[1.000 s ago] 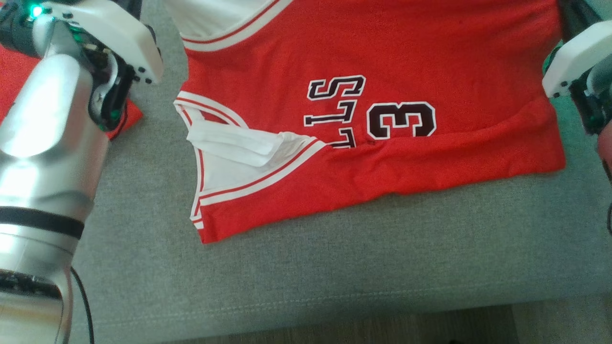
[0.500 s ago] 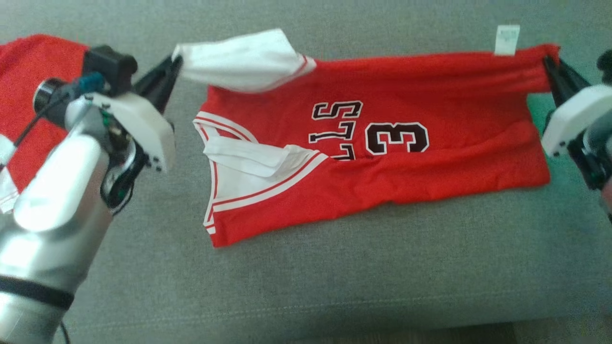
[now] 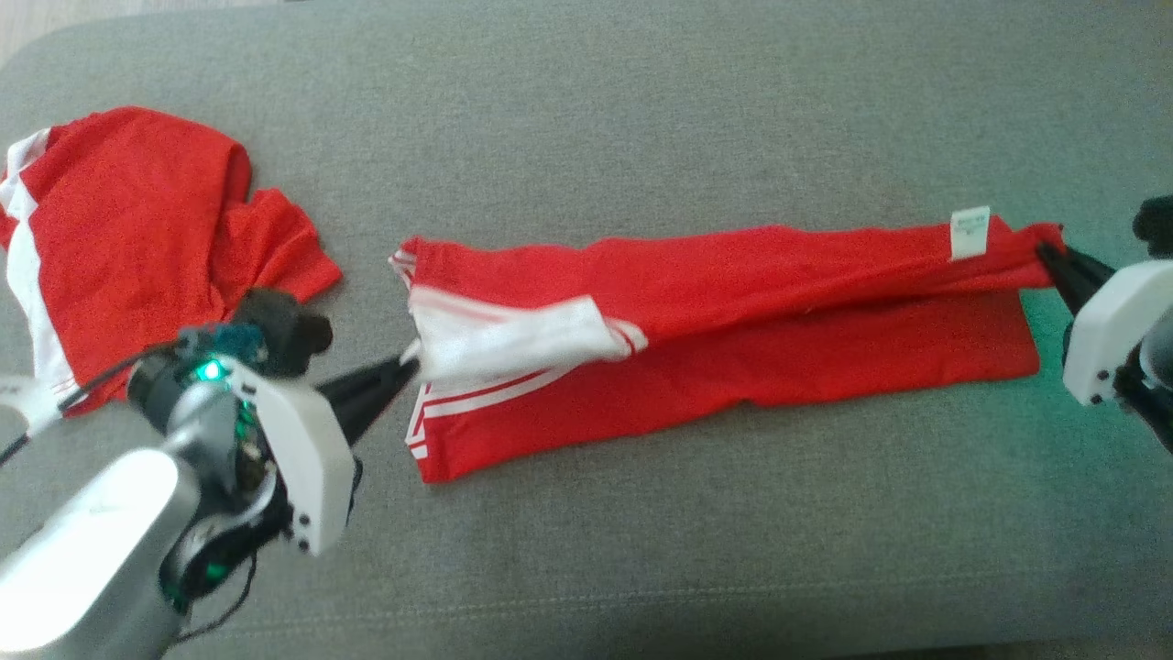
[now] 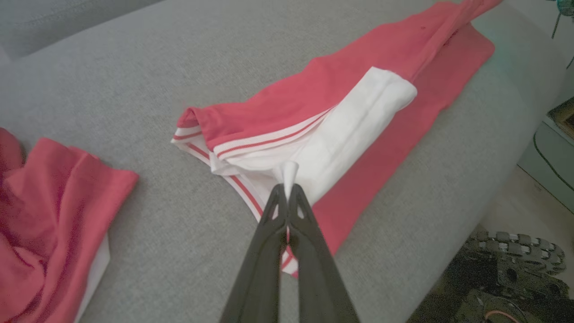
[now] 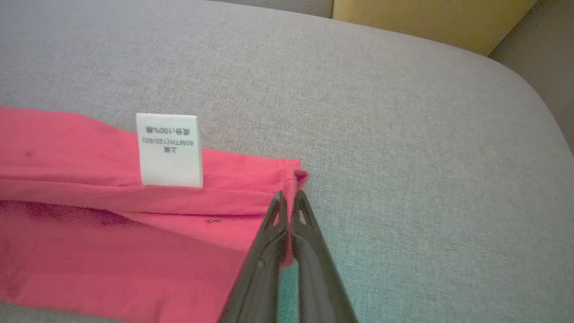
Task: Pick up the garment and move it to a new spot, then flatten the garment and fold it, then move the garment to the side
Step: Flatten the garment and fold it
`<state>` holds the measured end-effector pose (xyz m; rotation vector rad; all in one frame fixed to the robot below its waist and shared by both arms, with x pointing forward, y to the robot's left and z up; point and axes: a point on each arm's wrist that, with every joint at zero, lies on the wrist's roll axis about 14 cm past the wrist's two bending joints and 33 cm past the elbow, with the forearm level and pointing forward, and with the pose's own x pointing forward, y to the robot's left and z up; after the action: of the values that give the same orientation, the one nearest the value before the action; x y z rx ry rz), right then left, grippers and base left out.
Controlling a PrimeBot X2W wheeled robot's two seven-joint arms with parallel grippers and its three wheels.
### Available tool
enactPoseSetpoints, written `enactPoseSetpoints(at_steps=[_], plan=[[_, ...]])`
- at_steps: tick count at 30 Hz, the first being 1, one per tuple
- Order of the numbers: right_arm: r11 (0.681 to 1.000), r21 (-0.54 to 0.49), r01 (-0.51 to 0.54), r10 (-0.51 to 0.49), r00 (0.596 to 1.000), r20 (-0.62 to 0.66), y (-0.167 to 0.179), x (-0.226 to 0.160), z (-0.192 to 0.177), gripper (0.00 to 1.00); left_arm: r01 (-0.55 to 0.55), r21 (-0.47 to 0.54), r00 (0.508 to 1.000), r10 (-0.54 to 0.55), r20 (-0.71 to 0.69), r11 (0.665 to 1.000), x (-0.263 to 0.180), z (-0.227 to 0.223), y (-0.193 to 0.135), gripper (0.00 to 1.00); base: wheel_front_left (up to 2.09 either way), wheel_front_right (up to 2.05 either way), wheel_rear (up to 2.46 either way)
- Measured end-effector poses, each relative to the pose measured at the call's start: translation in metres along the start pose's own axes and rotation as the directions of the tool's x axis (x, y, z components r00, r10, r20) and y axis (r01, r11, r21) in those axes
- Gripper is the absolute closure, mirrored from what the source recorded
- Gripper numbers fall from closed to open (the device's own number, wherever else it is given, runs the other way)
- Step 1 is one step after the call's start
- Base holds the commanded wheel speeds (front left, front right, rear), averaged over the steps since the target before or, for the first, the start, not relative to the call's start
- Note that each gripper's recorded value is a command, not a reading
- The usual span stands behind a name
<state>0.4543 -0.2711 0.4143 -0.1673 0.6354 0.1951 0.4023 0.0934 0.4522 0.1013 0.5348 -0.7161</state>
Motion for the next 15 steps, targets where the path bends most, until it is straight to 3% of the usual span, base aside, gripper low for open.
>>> enactPoseSetpoints(at_steps=[6, 7, 8, 9, 15], plan=[[1.000, -0.014, -0.018, 0.017, 0.998, -0.067, 0.001, -0.010, -0.014, 1.00, 0.053, -0.023, 0.996, -0.054, -0.074, 0.998, -0.014, -0.014, -0.020, 1.00, 0.00, 0.00, 0.00], [1.000, -0.007, -0.020, 0.019, 0.997, -0.074, 0.001, -0.012, -0.015, 0.03, 0.054, -0.024, 0.996, -0.056, -0.071, 0.998, -0.015, -0.013, -0.022, 1.00, 0.00, 0.00, 0.00], [1.000, -0.004, -0.023, 0.022, 0.996, -0.085, 0.002, -0.013, -0.018, 0.00, 0.058, -0.024, 0.995, -0.059, -0.074, 0.998, -0.015, -0.013, -0.024, 0.64, 0.00, 0.00, 0.00], [1.000, 0.002, -0.026, 0.026, 0.994, -0.103, 0.003, -0.015, -0.022, 0.00, 0.062, -0.023, 0.995, -0.063, -0.081, 0.998, -0.015, -0.015, -0.026, 0.00, 0.00, 0.00, 0.00], [1.000, -0.021, -0.017, 0.013, 0.986, -0.167, -0.007, -0.031, -0.034, 0.00, 0.045, -0.002, 0.995, -0.045, -0.092, 0.999, -0.016, -0.020, -0.029, 0.00, 0.00, 0.00, 0.00]])
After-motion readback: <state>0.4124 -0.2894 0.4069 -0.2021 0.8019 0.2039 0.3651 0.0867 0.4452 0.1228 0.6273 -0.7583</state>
